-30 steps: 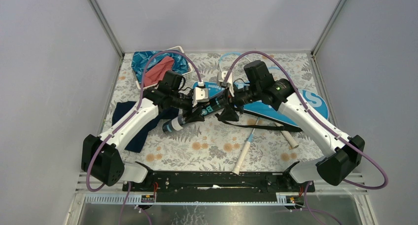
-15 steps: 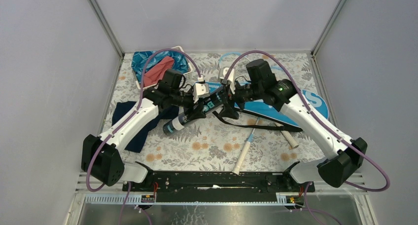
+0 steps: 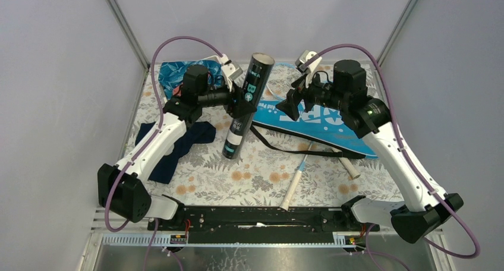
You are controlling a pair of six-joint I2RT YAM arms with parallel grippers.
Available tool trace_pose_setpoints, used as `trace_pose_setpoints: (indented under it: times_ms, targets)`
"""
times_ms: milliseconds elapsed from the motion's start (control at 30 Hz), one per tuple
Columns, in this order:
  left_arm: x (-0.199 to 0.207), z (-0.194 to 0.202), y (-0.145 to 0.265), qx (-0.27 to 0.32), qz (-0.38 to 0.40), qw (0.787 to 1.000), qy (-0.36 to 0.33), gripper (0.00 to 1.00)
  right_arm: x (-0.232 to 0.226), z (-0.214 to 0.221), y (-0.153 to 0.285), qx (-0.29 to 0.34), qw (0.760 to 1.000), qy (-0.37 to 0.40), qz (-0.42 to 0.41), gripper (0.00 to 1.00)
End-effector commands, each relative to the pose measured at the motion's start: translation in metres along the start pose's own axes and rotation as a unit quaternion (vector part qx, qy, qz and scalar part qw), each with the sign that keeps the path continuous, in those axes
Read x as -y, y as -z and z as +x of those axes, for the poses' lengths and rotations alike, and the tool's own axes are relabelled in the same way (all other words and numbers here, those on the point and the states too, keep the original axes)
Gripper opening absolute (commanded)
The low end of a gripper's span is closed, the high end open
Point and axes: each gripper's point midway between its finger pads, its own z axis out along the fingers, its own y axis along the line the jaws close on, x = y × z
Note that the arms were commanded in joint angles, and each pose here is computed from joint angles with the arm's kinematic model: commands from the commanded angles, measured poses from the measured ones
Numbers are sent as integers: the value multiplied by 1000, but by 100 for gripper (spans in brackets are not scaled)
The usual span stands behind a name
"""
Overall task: Pack up the badminton gear
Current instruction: Place the shuttlecock at the shuttle tube.
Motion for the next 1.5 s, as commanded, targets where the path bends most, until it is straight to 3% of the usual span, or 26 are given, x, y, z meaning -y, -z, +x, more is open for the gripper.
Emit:
trace_pose_setpoints:
  times_ms: [0,133,433,900,1233,1400,1467]
  targets:
    - [2,-59,-4,100,11,992,72,0,1,6,-24,25,997,-71,-19,100]
    - [11,-71,-5,133,43,980,139,0,-14,18,-44,31,989,-120,-79,100]
    - [29,-69,-1,187,97,955,208,0,-43,31,-65,57,961,-198,-185,100]
    - [32,-59,3,221,102,937,252,0,-54,44,-81,67,931,-270,-238,95]
    - [31,-60,-1,220,102,938,248,0,-68,51,-94,46,923,-283,-256,94]
    - [30,-60,-3,218,105,940,241,0,-69,48,-97,39,920,-284,-266,87]
    - [31,-60,-3,218,107,942,232,2,-69,48,-97,34,920,-282,-269,76]
